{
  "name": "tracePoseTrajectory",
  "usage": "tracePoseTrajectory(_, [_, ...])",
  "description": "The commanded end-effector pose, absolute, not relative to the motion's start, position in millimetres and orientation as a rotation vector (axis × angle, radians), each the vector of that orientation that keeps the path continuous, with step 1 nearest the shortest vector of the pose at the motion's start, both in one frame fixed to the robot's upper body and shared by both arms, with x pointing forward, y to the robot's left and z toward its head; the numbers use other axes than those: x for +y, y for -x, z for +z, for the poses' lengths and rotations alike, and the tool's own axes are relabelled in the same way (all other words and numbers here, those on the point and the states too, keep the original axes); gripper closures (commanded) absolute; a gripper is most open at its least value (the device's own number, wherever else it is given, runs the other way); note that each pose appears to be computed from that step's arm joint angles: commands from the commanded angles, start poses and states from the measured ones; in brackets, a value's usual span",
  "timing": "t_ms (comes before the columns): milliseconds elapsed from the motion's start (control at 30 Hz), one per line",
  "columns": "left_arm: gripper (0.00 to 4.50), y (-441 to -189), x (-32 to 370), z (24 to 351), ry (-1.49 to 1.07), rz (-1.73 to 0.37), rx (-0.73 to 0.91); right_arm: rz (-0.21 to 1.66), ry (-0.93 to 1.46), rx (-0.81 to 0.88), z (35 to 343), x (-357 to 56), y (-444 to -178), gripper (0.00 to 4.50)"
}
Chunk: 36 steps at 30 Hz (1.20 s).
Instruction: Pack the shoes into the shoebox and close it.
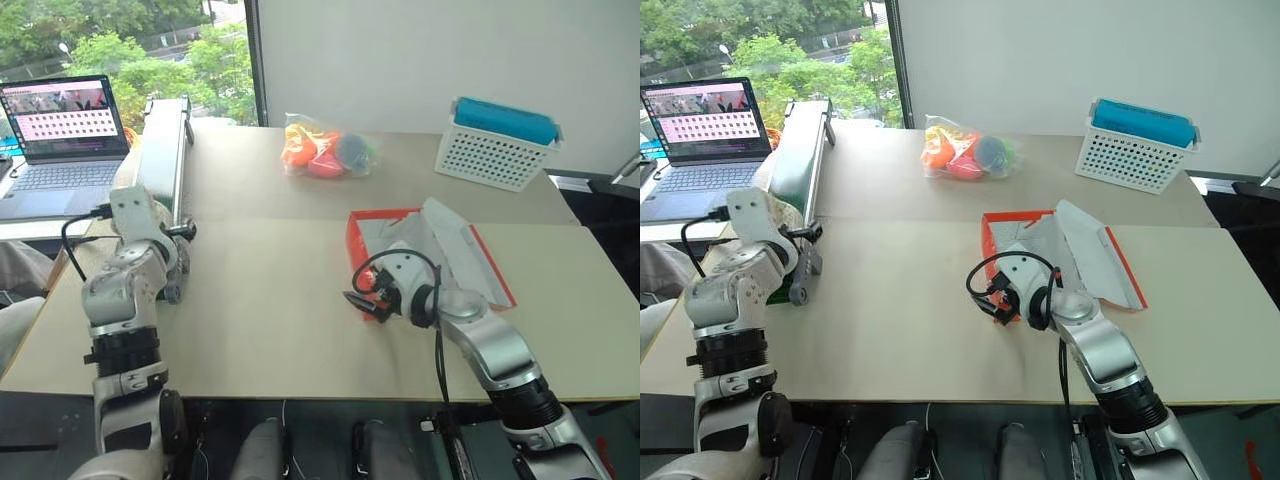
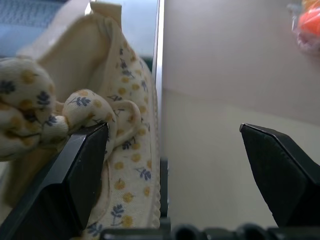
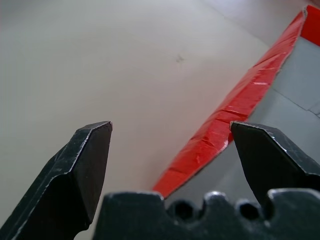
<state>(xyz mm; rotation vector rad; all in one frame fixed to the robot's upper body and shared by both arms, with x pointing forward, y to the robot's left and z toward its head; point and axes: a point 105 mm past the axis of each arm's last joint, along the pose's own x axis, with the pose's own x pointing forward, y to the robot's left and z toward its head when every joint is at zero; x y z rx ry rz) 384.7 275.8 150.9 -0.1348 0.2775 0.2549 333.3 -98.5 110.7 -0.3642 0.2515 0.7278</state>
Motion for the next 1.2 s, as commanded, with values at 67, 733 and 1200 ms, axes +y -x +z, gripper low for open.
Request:
tracePoseTrajectory(67, [0.0, -380, 267, 118, 0.217, 0.261, 0.41, 0.696, 0.384, 0.23, 118, -107, -336, 0.06])
tracePoseTrajectory(733, [4.45, -386, 264, 115, 0.223, 0.268, 0.416, 0.627, 0.378, 0.234, 120, -116, -342, 0.0])
tracePoseTrajectory(1200, [4.45, -392, 247, 213, 0.025, 0.278, -0.138, 0.617, 0.372, 0.238, 119, -117, -343, 0.0])
